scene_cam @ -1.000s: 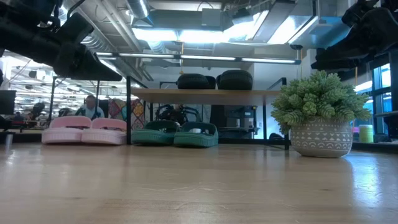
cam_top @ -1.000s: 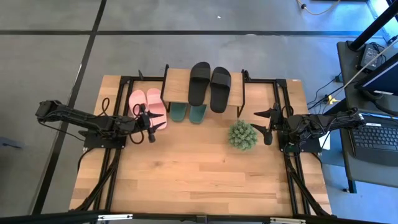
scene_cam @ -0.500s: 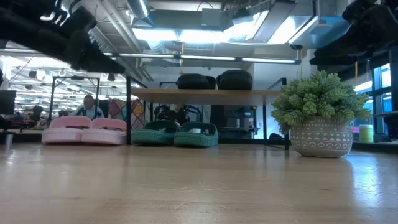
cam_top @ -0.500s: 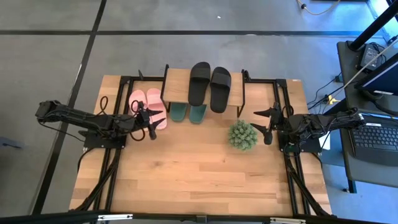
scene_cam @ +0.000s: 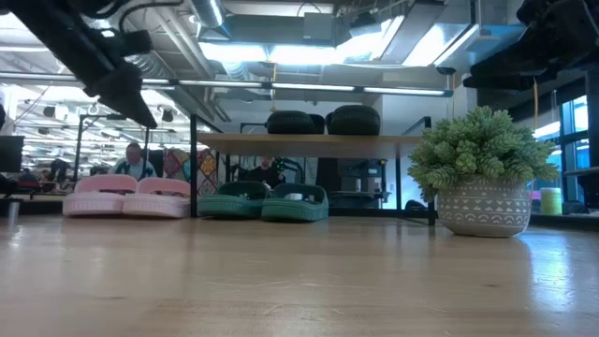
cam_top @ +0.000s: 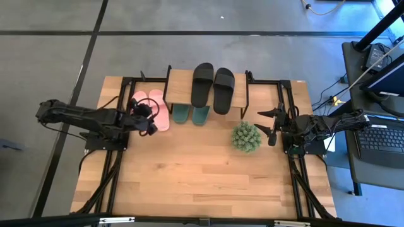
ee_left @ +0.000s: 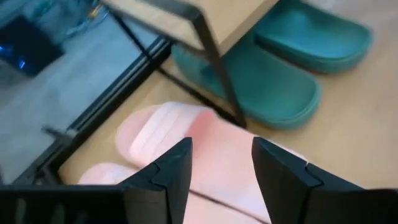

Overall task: Pick and place slides into the shelf
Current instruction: Put the left pink slide under the shelf

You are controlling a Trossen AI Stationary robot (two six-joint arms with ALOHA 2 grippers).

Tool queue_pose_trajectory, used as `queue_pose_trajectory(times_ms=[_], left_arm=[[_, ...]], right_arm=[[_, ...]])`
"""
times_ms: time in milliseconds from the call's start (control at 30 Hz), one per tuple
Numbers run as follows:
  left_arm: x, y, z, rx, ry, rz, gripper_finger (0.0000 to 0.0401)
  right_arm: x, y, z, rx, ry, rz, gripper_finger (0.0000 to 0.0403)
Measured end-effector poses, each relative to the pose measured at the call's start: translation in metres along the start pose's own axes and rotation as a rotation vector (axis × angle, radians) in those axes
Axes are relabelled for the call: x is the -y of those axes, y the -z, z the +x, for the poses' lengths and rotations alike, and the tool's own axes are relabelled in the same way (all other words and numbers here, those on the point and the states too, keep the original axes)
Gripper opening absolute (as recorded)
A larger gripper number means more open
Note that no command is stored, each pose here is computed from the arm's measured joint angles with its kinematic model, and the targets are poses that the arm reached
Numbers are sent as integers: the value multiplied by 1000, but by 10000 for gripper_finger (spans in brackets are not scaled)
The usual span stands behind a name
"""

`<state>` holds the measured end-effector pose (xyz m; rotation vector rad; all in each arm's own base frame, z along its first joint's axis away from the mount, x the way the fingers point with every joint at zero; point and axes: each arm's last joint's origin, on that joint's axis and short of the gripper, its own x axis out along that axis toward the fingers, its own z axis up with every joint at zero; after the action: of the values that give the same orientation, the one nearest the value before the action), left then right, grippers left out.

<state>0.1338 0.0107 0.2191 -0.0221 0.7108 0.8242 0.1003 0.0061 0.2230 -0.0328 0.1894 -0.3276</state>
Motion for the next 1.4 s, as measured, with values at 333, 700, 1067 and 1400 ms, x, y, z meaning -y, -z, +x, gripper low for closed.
queue_pose_trajectory(times_ms=[333,700,1067,1400], left_arm=[[2,-21,18,-230,-113,87,160],[-10,-23,56,-610,-219,36,160],[-16,-9,98,-790,-388,131,160],[-23,2,128,-878,-465,183,160]], right_arm=[[0,0,0,0,0,-1,272],[0,-4,0,34,-2,-11,272],[0,-6,0,51,-3,-26,272],[0,-5,0,50,-2,-48,272]])
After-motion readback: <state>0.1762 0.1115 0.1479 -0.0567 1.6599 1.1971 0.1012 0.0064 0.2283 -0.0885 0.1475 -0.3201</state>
